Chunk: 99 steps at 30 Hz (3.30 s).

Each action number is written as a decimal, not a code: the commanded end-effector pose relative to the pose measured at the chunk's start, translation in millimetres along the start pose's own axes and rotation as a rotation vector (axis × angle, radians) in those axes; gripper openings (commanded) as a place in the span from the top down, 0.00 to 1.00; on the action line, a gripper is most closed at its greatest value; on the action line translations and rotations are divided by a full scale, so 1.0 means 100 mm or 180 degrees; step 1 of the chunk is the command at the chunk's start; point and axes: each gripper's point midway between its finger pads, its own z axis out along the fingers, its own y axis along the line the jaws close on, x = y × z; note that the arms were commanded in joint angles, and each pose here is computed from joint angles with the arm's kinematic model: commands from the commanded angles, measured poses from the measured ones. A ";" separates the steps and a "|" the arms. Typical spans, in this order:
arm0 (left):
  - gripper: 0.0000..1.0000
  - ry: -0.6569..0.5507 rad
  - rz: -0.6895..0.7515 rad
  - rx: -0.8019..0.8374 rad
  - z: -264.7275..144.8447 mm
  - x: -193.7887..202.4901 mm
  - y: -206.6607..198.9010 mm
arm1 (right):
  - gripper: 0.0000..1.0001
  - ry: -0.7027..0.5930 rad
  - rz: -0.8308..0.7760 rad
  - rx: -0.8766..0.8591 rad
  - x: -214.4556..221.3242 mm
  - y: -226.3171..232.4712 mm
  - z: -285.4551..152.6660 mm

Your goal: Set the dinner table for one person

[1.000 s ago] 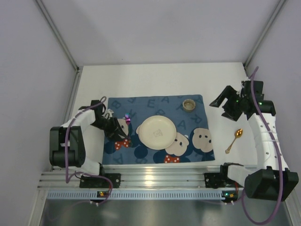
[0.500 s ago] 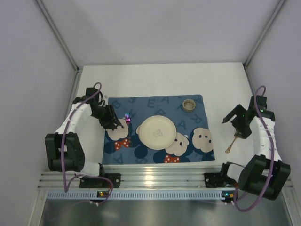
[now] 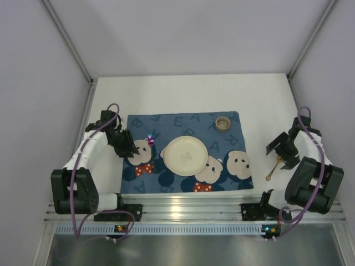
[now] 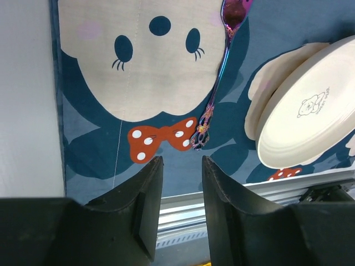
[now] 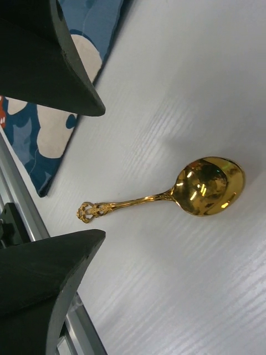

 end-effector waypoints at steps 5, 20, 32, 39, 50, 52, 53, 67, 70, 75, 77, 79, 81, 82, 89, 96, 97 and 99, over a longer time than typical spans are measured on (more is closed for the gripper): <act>0.62 -0.0313 0.0101 -0.0055 -0.07 -0.13 0.01 | 0.20 -0.0203 0.0036 0.0261 -0.36 -0.15 0.10; 0.63 -0.0306 0.0091 -0.0111 -0.07 -0.18 0.02 | 0.81 0.0032 0.0044 0.0279 -0.27 -0.17 0.52; 0.63 -0.0255 0.0068 -0.0074 -0.07 -0.17 -0.01 | 1.00 -0.0047 -0.0032 0.0065 -0.49 0.03 0.41; 0.63 -0.0273 0.0058 0.0018 -0.12 -0.18 -0.08 | 1.00 -0.0685 -0.0540 -0.0420 -0.96 0.65 -0.57; 0.62 -0.0511 -0.0056 0.0089 -0.25 -0.12 -0.10 | 1.00 -0.0276 -0.2095 -0.1483 0.79 1.87 -1.05; 0.62 -0.0531 -0.0072 0.0088 -0.25 -0.08 -0.08 | 1.00 -0.0162 -0.2165 -0.1583 1.01 1.93 -1.02; 0.62 -0.0543 -0.0081 0.0077 -0.25 -0.04 -0.05 | 1.00 -0.0145 -0.2204 -0.1636 1.07 1.99 -0.99; 0.62 -0.0832 -0.0020 -0.0148 -0.52 -0.04 0.05 | 1.00 0.0102 -0.2545 -0.1349 1.42 2.18 -0.32; 0.62 -0.0892 -0.0005 -0.0128 -0.55 -0.05 0.04 | 1.00 0.0175 -0.2508 -0.1286 1.48 2.16 -0.13; 0.62 -0.0901 0.0004 -0.0138 -0.55 -0.06 0.05 | 1.00 0.0283 -0.2518 -0.1157 1.55 2.15 0.08; 0.62 -0.0894 0.0008 -0.0137 -0.54 -0.06 0.05 | 1.00 0.0306 -0.2562 -0.1096 1.58 2.14 0.15; 0.62 -0.0894 0.0008 -0.0137 -0.55 -0.05 0.05 | 1.00 0.0309 -0.2582 -0.1050 1.60 2.13 0.19; 0.62 -0.0866 0.0081 -0.0118 -0.53 -0.02 0.00 | 1.00 0.0283 -0.2604 -0.1028 1.59 2.15 0.21; 0.62 -0.0860 0.0086 -0.0116 -0.52 -0.02 0.00 | 1.00 0.0278 -0.2623 -0.1014 1.60 2.15 0.22; 0.62 -0.0845 0.0097 -0.0117 -0.51 -0.02 0.00 | 0.77 0.0158 -0.2647 -0.1018 1.55 2.21 0.10; 0.62 -0.0861 0.0088 -0.0124 -0.51 -0.03 0.00 | 0.47 -0.0113 -0.2645 -0.1174 1.41 2.19 -0.41; 0.62 -0.0857 0.0082 -0.0125 -0.51 -0.03 0.00 | 0.46 -0.0188 -0.2628 -0.1279 1.39 2.19 -0.57; 0.62 -0.0874 0.0072 -0.0137 -0.52 -0.03 0.01 | 0.44 -0.0249 -0.2648 -0.1364 1.36 2.17 -0.76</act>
